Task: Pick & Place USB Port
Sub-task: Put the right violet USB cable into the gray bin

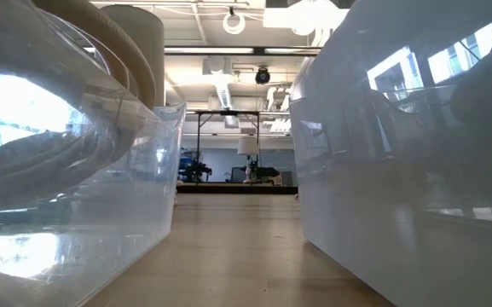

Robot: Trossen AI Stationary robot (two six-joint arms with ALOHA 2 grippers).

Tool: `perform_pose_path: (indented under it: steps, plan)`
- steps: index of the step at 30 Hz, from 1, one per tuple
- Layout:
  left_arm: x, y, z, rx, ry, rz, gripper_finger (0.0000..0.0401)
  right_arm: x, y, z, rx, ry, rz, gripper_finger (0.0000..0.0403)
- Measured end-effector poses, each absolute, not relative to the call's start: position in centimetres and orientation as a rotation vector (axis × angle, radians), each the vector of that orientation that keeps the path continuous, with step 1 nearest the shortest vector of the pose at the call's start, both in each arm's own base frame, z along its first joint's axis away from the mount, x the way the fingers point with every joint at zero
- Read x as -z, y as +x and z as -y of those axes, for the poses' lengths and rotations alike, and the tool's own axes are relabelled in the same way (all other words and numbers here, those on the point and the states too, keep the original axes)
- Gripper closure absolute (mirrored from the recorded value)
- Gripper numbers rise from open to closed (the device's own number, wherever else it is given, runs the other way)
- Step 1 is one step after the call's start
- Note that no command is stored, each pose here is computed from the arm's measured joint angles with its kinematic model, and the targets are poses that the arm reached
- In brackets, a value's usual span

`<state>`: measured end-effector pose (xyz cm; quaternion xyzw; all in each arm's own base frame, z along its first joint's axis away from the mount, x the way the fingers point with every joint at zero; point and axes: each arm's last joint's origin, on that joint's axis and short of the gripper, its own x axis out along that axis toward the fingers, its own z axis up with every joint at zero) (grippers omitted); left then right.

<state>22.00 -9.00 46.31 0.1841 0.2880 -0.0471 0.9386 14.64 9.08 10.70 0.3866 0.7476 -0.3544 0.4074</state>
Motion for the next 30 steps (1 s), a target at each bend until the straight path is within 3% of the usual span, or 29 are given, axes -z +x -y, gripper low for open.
perform_pose_path:
  steps: [8, 13, 22, 30]
  plan:
    - [-46.3, 22.0, 9.0, 0.109, 0.369, -0.589, 0.0209, -11.9, 15.8, -9.6, 0.841, 0.893, -1.847, 0.0391]
    - [-46.3, 22.0, 9.0, 0.110, 0.369, -0.589, 0.0209, -14.8, 18.8, -11.1, 0.759, 0.813, -1.629, 0.0400]
    - [-46.3, 22.0, 9.0, 0.110, 0.370, -0.591, 0.0209, -26.0, 22.8, -15.5, 0.642, 0.789, -1.202, 0.0400]
    - [-46.3, 22.0, 9.0, 0.114, 0.368, -0.596, 0.0209, -35.5, 23.8, -20.1, 0.404, 0.948, -0.708, 0.0401]
